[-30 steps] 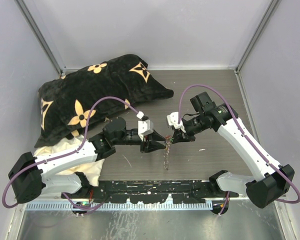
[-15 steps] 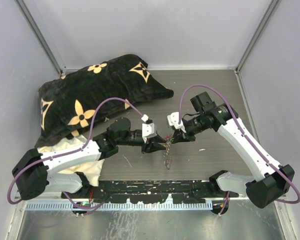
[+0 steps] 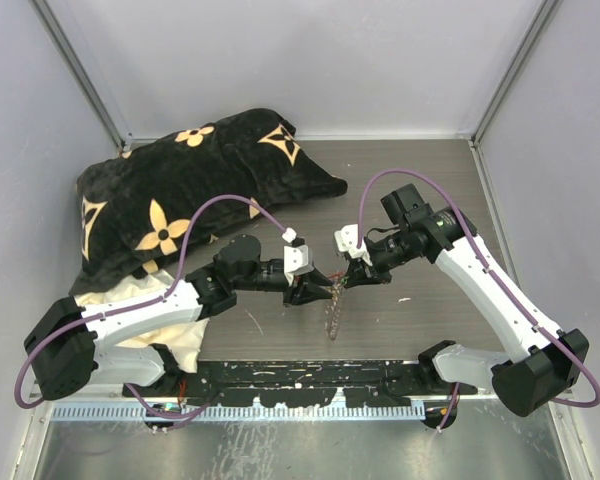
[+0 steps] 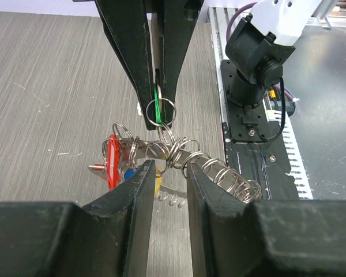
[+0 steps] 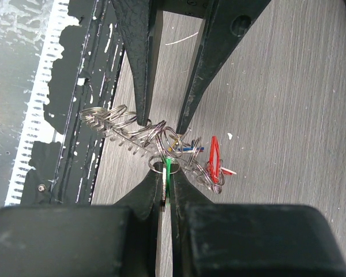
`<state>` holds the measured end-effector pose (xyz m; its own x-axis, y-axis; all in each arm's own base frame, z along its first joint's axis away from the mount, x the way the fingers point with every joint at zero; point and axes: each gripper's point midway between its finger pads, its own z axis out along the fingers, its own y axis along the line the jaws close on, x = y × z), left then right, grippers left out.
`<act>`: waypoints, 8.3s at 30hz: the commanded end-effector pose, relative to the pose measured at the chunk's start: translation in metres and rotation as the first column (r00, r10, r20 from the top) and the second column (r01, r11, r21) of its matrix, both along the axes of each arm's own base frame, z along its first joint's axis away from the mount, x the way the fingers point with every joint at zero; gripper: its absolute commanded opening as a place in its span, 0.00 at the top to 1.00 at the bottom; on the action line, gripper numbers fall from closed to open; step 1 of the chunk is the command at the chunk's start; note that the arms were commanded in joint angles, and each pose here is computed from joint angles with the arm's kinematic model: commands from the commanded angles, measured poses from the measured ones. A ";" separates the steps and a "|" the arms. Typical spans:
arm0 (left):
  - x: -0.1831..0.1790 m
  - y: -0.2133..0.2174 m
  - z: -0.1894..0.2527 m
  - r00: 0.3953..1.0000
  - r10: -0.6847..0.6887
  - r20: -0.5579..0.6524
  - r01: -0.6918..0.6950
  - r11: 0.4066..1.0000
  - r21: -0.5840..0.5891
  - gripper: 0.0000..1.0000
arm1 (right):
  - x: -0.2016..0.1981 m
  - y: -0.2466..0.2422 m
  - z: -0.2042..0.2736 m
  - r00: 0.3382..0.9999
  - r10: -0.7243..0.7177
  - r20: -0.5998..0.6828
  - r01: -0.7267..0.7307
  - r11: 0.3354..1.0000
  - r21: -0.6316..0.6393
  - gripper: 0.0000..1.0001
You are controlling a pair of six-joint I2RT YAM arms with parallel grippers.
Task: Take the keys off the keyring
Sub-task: Remove the key from the keyring.
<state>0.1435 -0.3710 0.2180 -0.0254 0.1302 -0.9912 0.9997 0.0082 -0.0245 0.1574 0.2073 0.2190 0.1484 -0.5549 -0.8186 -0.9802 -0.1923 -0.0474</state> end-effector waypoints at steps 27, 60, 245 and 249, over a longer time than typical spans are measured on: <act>-0.001 -0.005 0.034 1.000 -0.015 0.025 0.017 0.994 -0.112 0.83 | -0.004 0.005 0.014 1.000 0.023 0.021 -0.025 0.997 0.067 0.99; 0.003 0.014 0.017 0.911 0.134 0.391 -0.149 0.989 0.006 1.00 | 0.031 -0.003 0.029 0.975 -0.192 -0.111 0.208 0.964 0.164 0.99; 0.051 -0.002 0.011 0.847 0.415 -0.331 -0.459 0.886 -0.064 1.00 | 0.032 0.003 -0.025 0.964 -0.208 -0.165 0.234 0.959 0.157 0.89; 0.050 -0.002 0.011 0.852 0.411 -0.325 -0.451 0.890 -0.057 1.00 | 0.032 0.003 -0.024 0.964 -0.208 -0.163 0.234 0.959 0.158 0.83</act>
<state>0.1902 -0.3707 0.1976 -0.3987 -0.0072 -0.9171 0.8172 0.4510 -0.3588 0.1909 0.2065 0.1801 -0.1408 -0.4466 -0.8836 -0.9899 0.0498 0.1326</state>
